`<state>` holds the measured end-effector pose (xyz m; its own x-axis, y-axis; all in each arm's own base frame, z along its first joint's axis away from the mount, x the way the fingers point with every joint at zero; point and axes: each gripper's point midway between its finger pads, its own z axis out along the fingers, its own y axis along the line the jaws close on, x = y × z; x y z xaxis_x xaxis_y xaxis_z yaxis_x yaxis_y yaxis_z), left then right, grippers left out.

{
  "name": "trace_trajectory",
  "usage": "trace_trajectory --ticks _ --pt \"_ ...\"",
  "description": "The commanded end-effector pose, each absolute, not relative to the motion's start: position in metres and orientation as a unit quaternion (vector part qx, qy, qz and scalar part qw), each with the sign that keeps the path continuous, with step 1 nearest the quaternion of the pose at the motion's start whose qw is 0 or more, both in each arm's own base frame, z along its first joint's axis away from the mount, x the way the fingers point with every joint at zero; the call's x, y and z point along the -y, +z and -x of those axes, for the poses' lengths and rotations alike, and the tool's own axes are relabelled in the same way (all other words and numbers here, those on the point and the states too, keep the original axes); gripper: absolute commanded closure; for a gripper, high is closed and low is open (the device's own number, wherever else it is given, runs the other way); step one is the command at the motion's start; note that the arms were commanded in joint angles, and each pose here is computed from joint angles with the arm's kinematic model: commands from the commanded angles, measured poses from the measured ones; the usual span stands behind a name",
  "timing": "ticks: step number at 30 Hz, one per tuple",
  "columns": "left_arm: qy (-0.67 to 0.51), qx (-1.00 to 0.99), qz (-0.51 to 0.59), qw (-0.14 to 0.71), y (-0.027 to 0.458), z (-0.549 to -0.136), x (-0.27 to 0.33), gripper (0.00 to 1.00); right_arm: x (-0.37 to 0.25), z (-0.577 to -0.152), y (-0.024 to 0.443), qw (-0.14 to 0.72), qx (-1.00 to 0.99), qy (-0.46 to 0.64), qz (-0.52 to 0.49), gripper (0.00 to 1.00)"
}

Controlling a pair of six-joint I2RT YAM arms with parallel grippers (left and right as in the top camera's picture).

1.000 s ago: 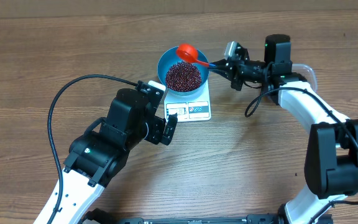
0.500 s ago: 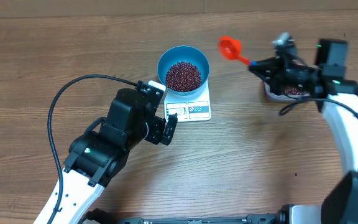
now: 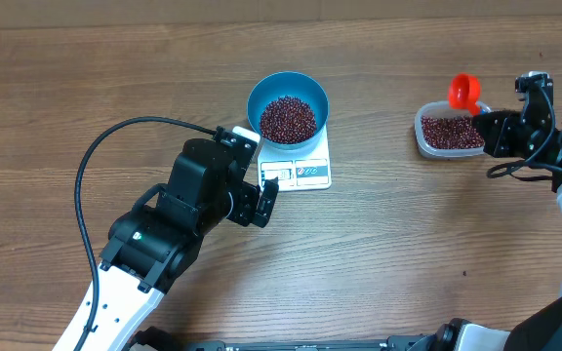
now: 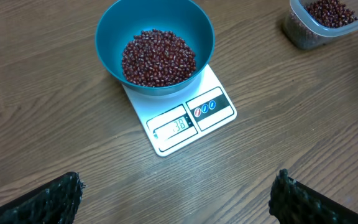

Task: Scoop item into bowl and weigh 150g on scale
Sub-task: 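Carry the empty scoop right back into the bean tub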

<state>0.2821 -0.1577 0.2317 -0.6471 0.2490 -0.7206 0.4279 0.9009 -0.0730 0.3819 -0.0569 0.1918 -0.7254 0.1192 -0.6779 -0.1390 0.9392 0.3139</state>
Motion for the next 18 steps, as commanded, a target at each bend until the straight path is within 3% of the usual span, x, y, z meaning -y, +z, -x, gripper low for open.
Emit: trace_trajectory --ticks 1,18 --pt "-0.112 -0.901 -0.187 0.375 0.229 -0.283 0.154 0.00 0.063 -0.384 0.186 0.357 -0.922 0.153 -0.011 0.96" --pt "-0.112 -0.901 -0.187 0.375 0.229 -0.283 0.154 0.00 0.093 -0.366 0.128 0.250 -0.961 0.085 -0.076 0.96"
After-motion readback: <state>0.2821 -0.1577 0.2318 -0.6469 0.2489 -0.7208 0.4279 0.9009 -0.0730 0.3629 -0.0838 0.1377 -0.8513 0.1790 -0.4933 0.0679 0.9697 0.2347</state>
